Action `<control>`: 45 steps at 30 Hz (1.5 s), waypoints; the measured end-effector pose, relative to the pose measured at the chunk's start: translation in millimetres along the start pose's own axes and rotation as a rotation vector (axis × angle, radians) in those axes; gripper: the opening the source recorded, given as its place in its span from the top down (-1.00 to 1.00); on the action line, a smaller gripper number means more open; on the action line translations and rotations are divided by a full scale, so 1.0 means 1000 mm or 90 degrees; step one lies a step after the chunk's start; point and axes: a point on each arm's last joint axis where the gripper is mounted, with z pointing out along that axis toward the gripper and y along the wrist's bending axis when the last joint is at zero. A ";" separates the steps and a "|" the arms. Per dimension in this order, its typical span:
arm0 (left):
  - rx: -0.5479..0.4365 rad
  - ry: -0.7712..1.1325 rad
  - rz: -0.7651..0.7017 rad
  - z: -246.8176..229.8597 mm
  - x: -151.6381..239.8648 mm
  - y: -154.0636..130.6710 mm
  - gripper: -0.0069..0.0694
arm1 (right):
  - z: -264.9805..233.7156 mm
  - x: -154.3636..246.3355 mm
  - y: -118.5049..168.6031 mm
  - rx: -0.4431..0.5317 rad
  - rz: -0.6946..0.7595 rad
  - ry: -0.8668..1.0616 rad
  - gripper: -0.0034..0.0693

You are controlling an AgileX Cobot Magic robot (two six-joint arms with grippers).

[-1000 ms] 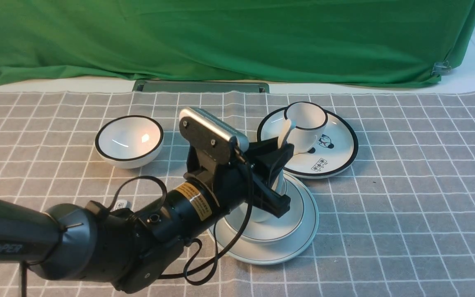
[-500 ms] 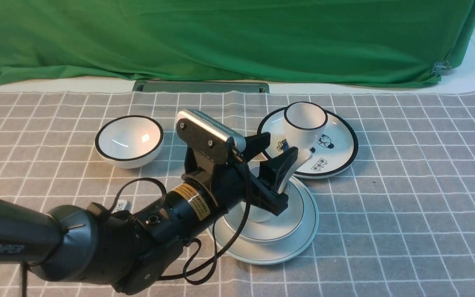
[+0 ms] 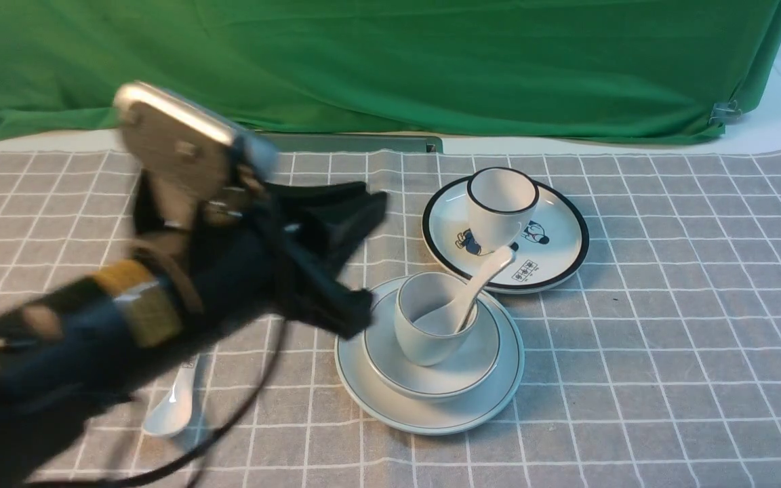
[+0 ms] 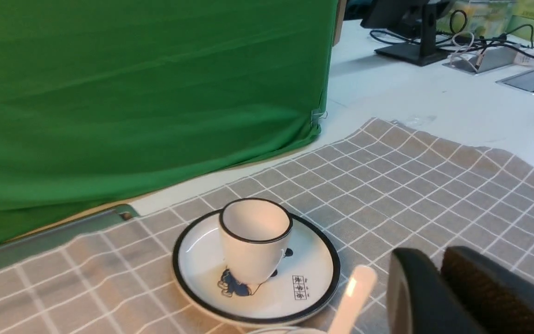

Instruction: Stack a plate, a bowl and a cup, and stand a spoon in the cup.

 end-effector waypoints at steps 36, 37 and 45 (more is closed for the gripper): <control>-0.023 0.025 0.023 -0.136 0.071 0.006 0.79 | -0.003 0.001 -0.006 0.026 0.022 -0.006 0.52; -0.023 0.025 0.023 -0.136 0.071 0.006 0.79 | -0.005 0.002 -0.008 0.036 0.033 -0.013 0.53; -0.024 0.026 0.023 -0.136 0.071 0.006 0.79 | 0.016 0.056 -0.028 0.177 0.017 -0.193 0.86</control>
